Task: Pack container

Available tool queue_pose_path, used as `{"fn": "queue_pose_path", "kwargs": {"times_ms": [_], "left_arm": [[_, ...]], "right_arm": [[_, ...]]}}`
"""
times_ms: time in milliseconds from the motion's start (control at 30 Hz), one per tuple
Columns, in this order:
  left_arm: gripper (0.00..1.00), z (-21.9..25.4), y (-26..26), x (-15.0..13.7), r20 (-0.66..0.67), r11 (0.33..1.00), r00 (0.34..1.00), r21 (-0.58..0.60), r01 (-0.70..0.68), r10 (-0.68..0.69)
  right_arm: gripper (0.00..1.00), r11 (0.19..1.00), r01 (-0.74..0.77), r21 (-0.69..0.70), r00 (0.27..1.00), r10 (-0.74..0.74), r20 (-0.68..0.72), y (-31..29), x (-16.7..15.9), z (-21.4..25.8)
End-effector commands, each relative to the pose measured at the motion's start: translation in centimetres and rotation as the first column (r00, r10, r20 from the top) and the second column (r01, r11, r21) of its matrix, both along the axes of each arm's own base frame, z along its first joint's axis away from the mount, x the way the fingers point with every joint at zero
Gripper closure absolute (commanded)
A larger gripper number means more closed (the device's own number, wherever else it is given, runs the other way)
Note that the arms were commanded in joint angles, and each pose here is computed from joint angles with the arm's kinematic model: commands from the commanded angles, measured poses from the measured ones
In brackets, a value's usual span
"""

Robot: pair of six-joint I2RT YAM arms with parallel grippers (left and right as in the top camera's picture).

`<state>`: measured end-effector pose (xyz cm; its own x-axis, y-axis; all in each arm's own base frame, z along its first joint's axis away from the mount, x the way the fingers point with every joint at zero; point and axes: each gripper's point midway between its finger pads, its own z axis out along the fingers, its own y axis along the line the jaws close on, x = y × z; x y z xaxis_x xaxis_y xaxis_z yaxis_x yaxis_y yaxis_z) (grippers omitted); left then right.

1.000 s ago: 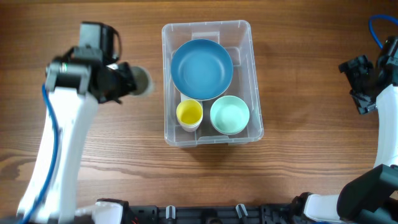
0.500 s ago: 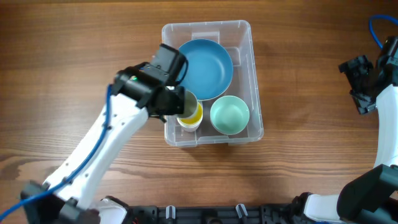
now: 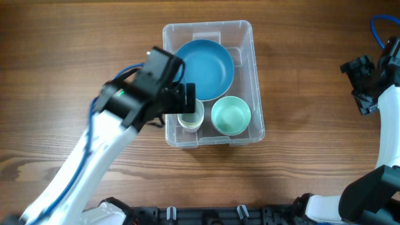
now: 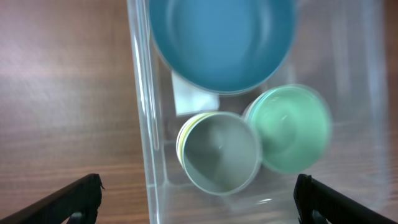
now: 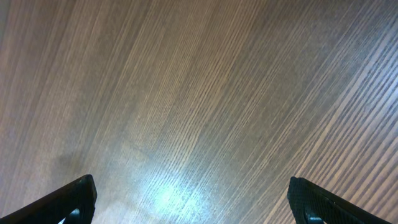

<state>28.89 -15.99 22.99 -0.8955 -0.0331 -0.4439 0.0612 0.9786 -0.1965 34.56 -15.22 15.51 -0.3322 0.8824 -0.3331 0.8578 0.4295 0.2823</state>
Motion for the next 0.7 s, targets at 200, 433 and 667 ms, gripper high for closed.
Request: {"fn": "queue_pose_path", "kwargs": {"times_ms": [200,433,667], "left_arm": [[0.00,10.3,5.6,-5.7,0.326,0.998,0.944,-0.062,-0.026,0.045],[0.00,10.3,8.7,-6.2,0.419,0.991,0.899,-0.021,-0.132,0.129],[0.00,6.1,10.9,-3.7,0.516,0.955,0.806,-0.204,-0.213,0.290]], "right_arm": [[0.00,1.000,0.012,0.011,1.000,-0.012,0.000,0.0,0.2,-0.2],[0.00,1.000,0.012,0.011,1.000,-0.012,-0.001,0.0,0.1,-0.2],[0.00,1.000,0.012,0.011,1.000,-0.012,-0.001,0.0,0.1,-0.2]]}}
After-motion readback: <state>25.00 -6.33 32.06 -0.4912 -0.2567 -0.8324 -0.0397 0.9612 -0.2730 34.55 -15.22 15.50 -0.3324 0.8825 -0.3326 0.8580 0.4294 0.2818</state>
